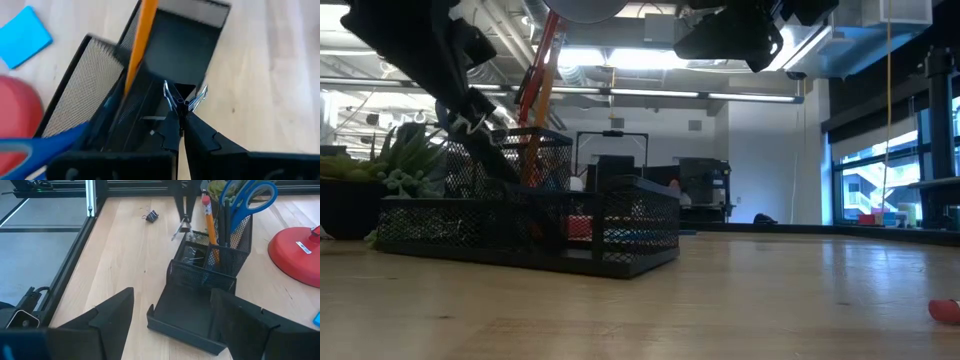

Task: Pick and place office supplies into organizer
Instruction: Put the right black binder clip into the desk organizer

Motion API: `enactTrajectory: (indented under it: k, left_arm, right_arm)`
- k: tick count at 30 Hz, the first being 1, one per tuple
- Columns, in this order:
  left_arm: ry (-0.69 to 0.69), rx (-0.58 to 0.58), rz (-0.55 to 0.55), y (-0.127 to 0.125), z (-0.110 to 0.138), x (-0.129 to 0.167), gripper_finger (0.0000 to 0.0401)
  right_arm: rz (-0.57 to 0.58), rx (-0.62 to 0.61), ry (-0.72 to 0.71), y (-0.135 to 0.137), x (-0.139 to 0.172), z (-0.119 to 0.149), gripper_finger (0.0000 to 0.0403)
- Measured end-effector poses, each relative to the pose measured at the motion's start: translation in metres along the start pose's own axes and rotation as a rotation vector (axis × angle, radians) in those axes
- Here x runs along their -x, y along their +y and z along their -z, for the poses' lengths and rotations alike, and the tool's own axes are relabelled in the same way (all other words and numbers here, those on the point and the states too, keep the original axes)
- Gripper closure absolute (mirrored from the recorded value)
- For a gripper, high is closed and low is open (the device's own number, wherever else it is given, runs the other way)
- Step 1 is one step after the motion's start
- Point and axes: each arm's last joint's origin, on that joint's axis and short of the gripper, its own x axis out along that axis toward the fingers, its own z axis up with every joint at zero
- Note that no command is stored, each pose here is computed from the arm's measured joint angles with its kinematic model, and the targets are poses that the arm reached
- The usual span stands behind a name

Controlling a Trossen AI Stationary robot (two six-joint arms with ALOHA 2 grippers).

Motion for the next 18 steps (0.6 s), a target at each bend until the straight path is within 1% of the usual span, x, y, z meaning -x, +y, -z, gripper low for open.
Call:
enactTrajectory:
  k: [5,11,18]
  left_arm:
    - [0.057,-0.015,-0.032,0.003,0.005,-0.001,0.0396]
    - [0.08,-0.05,-0.045,0.002,0.007,-0.005,0.0396]
    - [0.155,-0.096,-0.079,-0.001,0.013,-0.026,0.0395]
  right_arm:
    - [0.0,0.002,0.0,0.0,0.0,0.0,0.0136]
    - [0.0,0.002,-0.001,0.0,0.0,0.0,0.0136]
    - [0.0,0.002,-0.002,0.0,0.0,0.0,0.0136]
